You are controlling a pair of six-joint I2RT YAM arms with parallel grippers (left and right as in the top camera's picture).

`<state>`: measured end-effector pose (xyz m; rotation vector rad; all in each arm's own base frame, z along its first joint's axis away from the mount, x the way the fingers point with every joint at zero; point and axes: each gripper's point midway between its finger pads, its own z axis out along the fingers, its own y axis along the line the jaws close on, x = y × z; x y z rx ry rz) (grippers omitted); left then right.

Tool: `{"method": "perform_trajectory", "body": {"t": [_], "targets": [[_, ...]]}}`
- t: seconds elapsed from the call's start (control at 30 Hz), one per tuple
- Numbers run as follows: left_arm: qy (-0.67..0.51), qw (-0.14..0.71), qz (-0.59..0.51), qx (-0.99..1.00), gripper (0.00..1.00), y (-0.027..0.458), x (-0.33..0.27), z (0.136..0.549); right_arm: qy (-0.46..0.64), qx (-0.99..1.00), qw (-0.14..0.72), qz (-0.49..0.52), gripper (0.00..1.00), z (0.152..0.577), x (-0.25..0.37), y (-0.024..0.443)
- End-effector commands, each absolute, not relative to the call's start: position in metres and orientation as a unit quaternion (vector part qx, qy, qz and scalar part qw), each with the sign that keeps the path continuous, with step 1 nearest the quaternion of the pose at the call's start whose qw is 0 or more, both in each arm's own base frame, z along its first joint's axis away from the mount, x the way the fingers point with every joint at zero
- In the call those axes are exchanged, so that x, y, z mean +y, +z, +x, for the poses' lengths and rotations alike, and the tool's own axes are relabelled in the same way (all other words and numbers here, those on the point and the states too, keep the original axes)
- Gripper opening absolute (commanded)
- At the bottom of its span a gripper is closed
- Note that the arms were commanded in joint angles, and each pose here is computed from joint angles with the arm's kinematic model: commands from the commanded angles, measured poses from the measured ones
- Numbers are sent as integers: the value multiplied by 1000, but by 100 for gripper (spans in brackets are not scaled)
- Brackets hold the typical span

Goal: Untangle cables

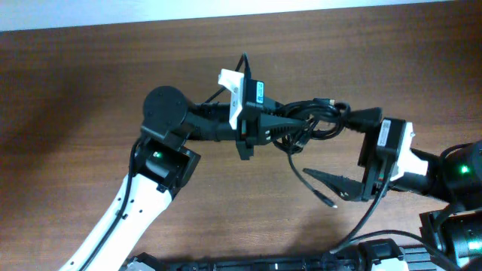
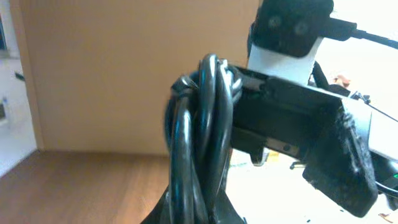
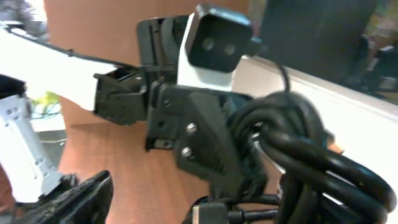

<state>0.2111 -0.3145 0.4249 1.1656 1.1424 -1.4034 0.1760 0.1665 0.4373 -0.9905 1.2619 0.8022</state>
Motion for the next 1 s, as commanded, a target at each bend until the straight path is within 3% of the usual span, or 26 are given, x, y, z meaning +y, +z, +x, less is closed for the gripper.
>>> {"method": "perform_trajectory", "body": {"t": [0.0,0.07,0.6,0.8,0.97], "targets": [[-584,445,492,467,0,416,-319,202,304,553,661,-407,93,188,158,450],[-590,433,501,462,0,415,-320,195,294,550,670,-402,98,191,156,453],[-606,397,541,427,0,411,-316,172,219,568,720,-334,98,220,133,468],[-594,415,531,438,0,411,-307,189,181,589,733,-288,98,235,117,469],[-563,460,494,477,0,412,-283,230,187,608,717,-285,98,231,117,457]]}}
